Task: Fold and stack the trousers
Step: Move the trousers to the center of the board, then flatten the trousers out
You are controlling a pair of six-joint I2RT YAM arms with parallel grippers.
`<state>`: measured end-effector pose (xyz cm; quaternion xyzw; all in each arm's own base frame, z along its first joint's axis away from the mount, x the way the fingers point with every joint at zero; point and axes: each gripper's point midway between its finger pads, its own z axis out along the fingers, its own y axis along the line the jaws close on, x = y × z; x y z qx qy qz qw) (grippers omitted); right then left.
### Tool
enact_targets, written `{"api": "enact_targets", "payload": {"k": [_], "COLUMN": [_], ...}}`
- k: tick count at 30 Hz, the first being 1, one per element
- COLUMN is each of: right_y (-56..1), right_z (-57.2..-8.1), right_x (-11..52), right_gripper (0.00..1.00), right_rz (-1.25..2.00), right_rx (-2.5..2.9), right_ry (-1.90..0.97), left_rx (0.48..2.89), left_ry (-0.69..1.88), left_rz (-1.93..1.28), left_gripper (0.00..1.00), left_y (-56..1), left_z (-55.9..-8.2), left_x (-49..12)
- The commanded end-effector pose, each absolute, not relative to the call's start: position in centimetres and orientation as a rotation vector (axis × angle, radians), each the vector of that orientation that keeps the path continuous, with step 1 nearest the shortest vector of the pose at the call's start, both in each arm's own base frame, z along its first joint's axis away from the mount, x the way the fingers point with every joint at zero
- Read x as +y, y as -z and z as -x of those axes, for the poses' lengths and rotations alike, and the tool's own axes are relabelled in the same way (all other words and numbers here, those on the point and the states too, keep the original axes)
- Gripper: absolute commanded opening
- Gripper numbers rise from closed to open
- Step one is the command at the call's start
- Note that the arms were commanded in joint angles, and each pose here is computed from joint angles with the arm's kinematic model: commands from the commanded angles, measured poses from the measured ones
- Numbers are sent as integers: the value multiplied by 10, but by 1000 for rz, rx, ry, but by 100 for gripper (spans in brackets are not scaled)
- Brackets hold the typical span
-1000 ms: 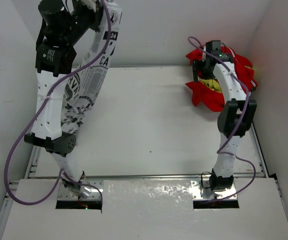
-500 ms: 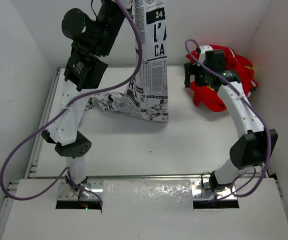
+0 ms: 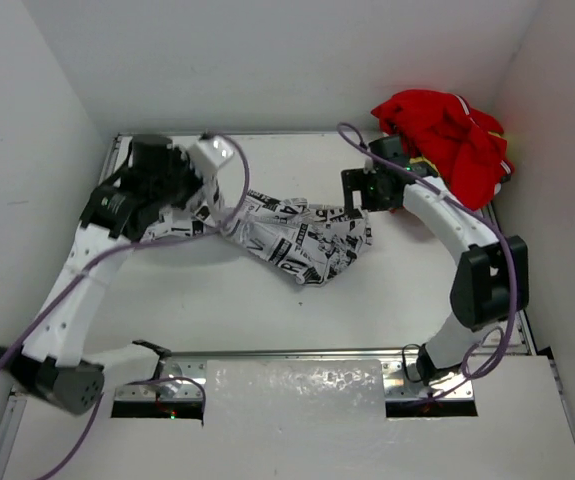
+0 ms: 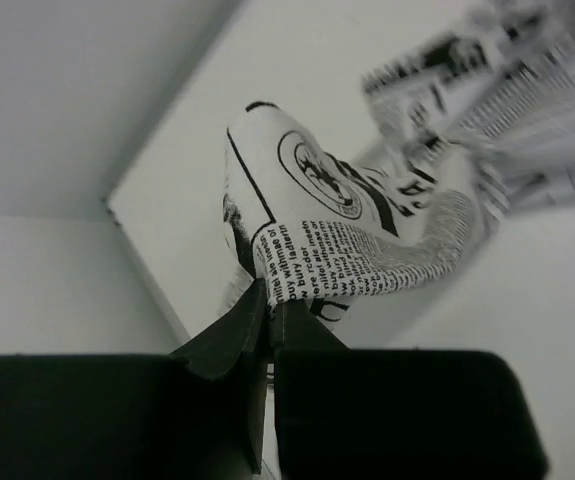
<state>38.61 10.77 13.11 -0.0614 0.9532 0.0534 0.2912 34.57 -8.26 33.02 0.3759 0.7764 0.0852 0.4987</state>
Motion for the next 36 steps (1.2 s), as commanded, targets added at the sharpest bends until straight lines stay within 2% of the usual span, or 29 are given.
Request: {"api": "enact_targets", "payload": {"k": [1,5,8,12,15,19,20,21,22,23,24,25,27,29,31,32,33,35,36], "right_y": [-107,-95,-64,-15,18,44,63,77,77,80,86,84,64,41,-8,-52,-75,-127,-175], "right_z": [-394,-416,-428,-431,-416,-409,-399,-385,-384,-381,-375,-372,-389,-413,-462,-498,-512,-544,-566], "right_x": [133,139,129,111,92,90,91,99,106,111,111,118,124,136,154,165,167,163,162], "right_gripper": [94,93,94,95,95,95,93,81,81,72,42,31,0,0,0,0,0,0,0], "right_rz": [73,38,50,-15,-50,-70,-62,-70,-67,-65,-87,-94,-108,-96,-104,-119,-135,-225,-235], "right_rx": [2587,2594,2668,2842,2908,2897,2954,3032,3040,3044,3032,3021,2931,2856,2716,2597,2546,2415,2287], "right_ry": [-258,-254,-143,-58,81,86,87,21,-34,-74,-90,-158,-204,-287,-372,-430,-452,-508,-543], "left_rx": [1824,1948,1973,2006,2039,2051,2056,2055,2048,2053,2052,2052,2083,2068,2068,2080,2110,2082,2123], "left_ry": [-133,-193,-301,-360,-348,-351,-347,-350,-351,-363,-377,-390,-455,-530,-586,-619,-611,-590,-571], "left_rz": [-1063,-1214,-1241,-1215,-1193,-1165,-1164,-1161,-1156,-1145,-1132,-1120,-1072,-988,-935,-890,-876,-706,-654], "left_gripper": [0,0,0,0,0,0,0,0,0,0,0,0,0,0,0,0,0,0,0], "left_y": [-320,-239,-207,-187,-182,-180,-176,-175,-176,-175,-177,-179,-177,-186,-196,-203,-201,-243,-241], "left_z": [-272,-217,-196,-185,-180,-182,-183,-187,-189,-192,-198,-201,-212,-232,-260,-272,-293,-327,-351], "left_x": [-78,-49,-26,-12,-10,-10,-10,-11,-12,-11,-10,-10,-2,3,8,23,28,64,80]}}
